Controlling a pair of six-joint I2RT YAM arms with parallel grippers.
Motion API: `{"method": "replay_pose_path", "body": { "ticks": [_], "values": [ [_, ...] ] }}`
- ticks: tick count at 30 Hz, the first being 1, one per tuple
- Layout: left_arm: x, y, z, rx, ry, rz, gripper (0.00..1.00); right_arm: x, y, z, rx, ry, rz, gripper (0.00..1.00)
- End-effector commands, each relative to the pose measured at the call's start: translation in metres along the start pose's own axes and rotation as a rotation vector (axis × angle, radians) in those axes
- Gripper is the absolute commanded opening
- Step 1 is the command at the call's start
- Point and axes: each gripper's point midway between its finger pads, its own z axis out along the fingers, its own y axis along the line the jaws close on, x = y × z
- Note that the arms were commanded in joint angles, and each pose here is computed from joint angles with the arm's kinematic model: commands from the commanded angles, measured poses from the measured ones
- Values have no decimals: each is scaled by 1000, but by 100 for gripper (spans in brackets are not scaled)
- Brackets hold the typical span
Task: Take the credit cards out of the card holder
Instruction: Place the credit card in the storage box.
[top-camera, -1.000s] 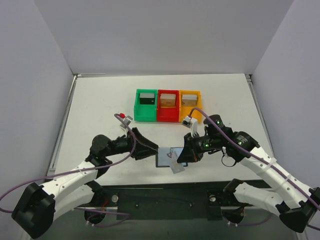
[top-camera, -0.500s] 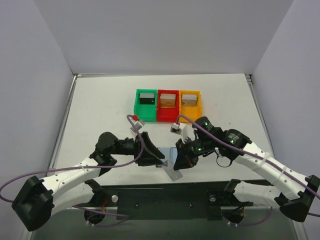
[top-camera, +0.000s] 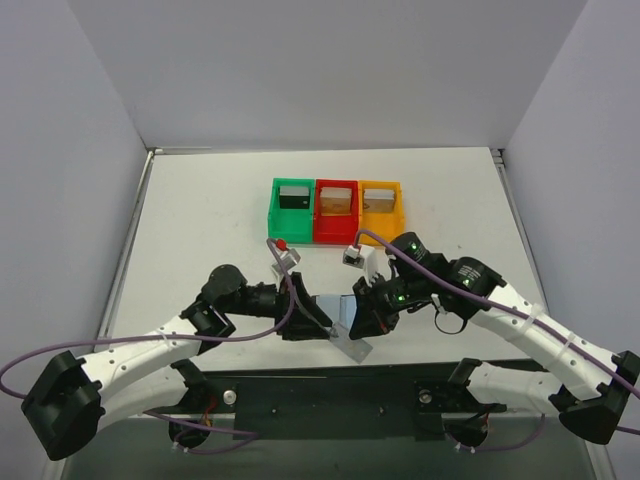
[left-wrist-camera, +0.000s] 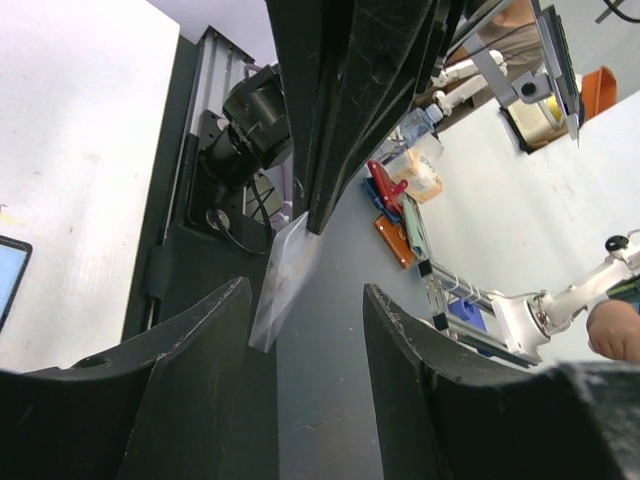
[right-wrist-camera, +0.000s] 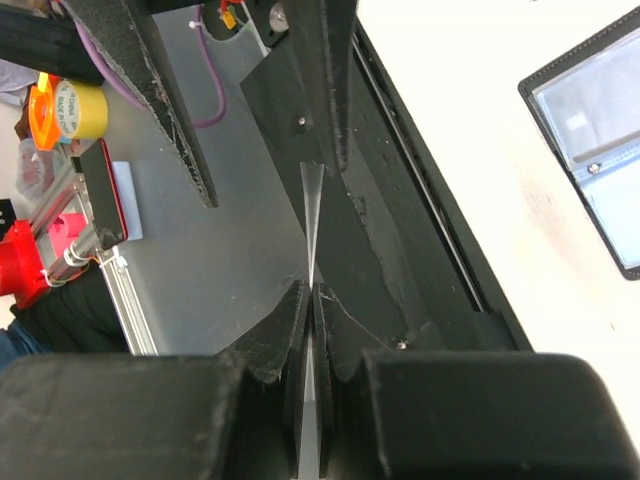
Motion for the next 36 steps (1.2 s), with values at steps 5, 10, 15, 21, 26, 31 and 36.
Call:
{"method": "replay_pose_path", "body": {
  "ticks": [5,10,15,21,26,31,36],
  "values": [
    [-35,-3,-8,-44,-125,100,62,-12,16,-10,-34,-32,-61,0],
    [-32,-4,-7,-21,-110,80,61,-11,18,-10,-37,-32,-67,0],
    [-23,-11,1,41,-63,55,57,-14,18,-10,-32,-36,-74,0],
    [-12,-15,7,68,-14,49,50,-15,17,-10,-24,-39,-75,0],
    [-12,-18,6,70,-14,56,28,-16,17,-10,-21,-38,-75,0],
    [-9,-19,7,79,3,50,20,-19,17,-10,-21,-42,-79,0],
    [-8,-20,9,87,8,55,0,-20,17,-9,-16,-43,-79,0]
  ]
}}
